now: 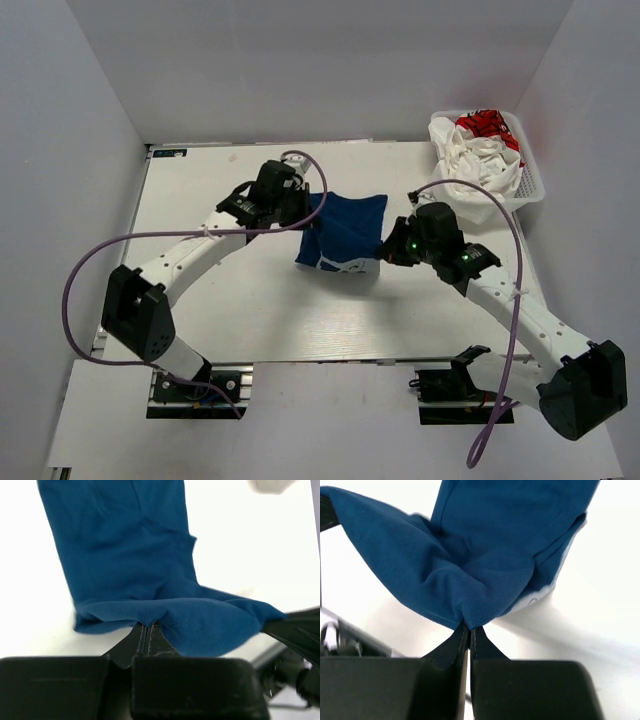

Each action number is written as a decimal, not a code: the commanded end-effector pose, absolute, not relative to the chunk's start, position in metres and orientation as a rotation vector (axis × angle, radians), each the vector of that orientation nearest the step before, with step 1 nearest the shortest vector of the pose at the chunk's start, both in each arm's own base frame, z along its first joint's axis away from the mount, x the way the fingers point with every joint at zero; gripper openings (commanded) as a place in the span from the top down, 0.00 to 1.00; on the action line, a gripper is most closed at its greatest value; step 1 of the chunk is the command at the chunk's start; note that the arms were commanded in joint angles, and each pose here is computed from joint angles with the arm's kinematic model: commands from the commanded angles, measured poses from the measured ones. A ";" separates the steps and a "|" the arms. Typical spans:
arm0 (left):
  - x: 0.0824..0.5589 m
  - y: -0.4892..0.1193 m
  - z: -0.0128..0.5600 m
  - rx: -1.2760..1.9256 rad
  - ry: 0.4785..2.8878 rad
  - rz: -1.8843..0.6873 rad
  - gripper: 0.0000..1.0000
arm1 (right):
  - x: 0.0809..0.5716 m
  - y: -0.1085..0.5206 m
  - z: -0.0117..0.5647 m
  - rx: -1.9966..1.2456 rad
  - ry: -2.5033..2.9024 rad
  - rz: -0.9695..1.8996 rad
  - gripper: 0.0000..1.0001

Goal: Fold and stack the t-shirts

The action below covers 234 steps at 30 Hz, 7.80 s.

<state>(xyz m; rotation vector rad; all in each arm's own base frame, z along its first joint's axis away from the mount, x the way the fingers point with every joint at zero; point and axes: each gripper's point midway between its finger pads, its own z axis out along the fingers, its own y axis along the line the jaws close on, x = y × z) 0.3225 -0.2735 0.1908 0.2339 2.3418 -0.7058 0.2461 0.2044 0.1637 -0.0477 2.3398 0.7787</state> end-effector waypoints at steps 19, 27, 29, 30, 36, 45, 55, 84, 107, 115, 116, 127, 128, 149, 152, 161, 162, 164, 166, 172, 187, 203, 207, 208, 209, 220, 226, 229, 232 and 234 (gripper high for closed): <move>0.474 -0.258 0.178 0.111 2.328 -0.592 1.00 | 0.422 0.178 0.217 0.167 2.152 0.550 1.00; 0.540 -0.272 0.180 0.164 2.175 -0.717 0.99 | 0.490 0.173 0.206 0.196 2.134 0.585 1.00; 0.558 -0.270 0.161 0.159 2.164 -0.772 0.94 | 0.513 0.179 0.185 0.174 2.169 0.619 1.00; 0.568 -0.275 0.165 0.173 2.125 -0.789 0.92 | 0.528 0.178 0.198 0.174 2.131 0.630 1.00; 0.633 -0.278 0.146 0.096 2.061 -0.814 0.23 | 0.615 0.196 0.131 0.113 2.140 0.737 0.49; 0.610 -0.290 0.179 0.166 1.985 -0.849 0.00 | 0.594 0.188 0.165 0.073 2.055 0.642 0.10; 0.555 -0.340 0.153 0.300 2.090 -1.020 0.00 | 0.559 0.193 0.121 0.050 2.194 0.660 0.10; 0.233 -0.264 0.066 0.263 2.632 -0.866 0.00 | 0.246 0.236 0.063 -0.244 2.531 1.003 0.10; 0.305 -0.222 0.071 -0.018 2.564 -0.382 0.32 | 0.317 0.257 0.076 -0.396 2.398 0.786 0.13; 0.304 -0.234 0.071 0.049 2.543 -0.469 0.76 | 0.317 0.271 0.058 -0.398 2.436 0.883 0.72; 0.301 -0.234 0.070 0.054 2.555 -0.476 0.91 | 0.316 0.274 0.064 -0.400 2.423 0.902 0.88; 0.266 -0.249 0.179 0.239 2.207 -0.811 1.00 | 0.259 0.249 0.142 -0.347 2.256 0.980 1.00; 0.263 -0.250 0.184 0.248 2.182 -0.835 1.00 | 0.251 0.244 0.145 -0.326 2.257 0.985 1.00; 0.387 -0.245 0.097 0.074 2.337 -0.405 1.00 | 0.342 0.186 0.095 0.041 2.279 0.505 1.00; 0.400 -0.246 0.088 0.072 2.334 -0.395 1.00 | 0.357 0.187 0.080 0.048 2.304 0.487 1.00; 0.433 -0.254 0.035 0.078 2.380 -0.392 1.00 | 0.391 0.167 0.045 0.192 2.313 0.376 1.00; 0.434 -0.254 0.033 0.077 2.377 -0.394 1.00 | 0.395 0.166 0.037 0.188 2.321 0.360 1.00; 0.439 -0.255 0.033 0.073 2.379 -0.382 0.98 | 0.399 0.170 0.033 0.181 2.338 0.378 1.00; 0.441 -0.247 0.028 0.069 2.394 -0.345 0.74 | 0.399 0.170 0.028 0.171 2.358 0.378 1.00; 0.459 -0.241 0.069 0.052 2.322 -0.277 0.00 | 0.399 0.177 0.067 0.128 2.318 0.425 0.59; 0.355 -0.287 0.163 0.310 2.236 -0.827 0.00 | 0.355 0.232 0.150 -0.064 2.177 0.860 0.10; 0.264 -0.277 0.023 0.462 2.451 -1.077 0.00 | 0.371 0.224 0.015 0.188 2.455 0.791 0.10; 0.259 -0.274 0.013 0.452 2.497 -1.069 0.00 | 0.371 0.219 0.012 0.183 2.458 0.780 0.10; 0.263 -0.276 0.020 0.456 2.483 -1.071 0.00 | 0.374 0.219 0.017 0.132 2.440 0.765 0.10; 0.268 -0.277 0.025 0.462 2.469 -1.055 0.00 | 0.379 0.221 0.026 0.092 2.420 0.769 0.10; 0.311 -0.290 0.184 0.548 2.069 -0.930 0.00 | 0.331 0.246 0.159 -0.239 2.165 0.940 0.10; 0.254 -0.321 0.169 0.773 2.020 -1.253 0.00 | 0.271 0.252 0.137 -0.225 2.219 1.122 0.10; 0.229 -0.330 0.145 0.849 1.985 -1.412 0.00 | 0.247 0.252 0.114 -0.190 2.304 1.201 0.10; 0.229 -0.331 0.105 0.825 2.073 -1.422 0.00 | 0.228 0.246 0.085 -0.148 2.395 1.253 0.10; 0.233 -0.324 0.074 0.784 2.185 -1.378 0.00 | 0.223 0.244 0.069 -0.126 2.452 1.261 0.10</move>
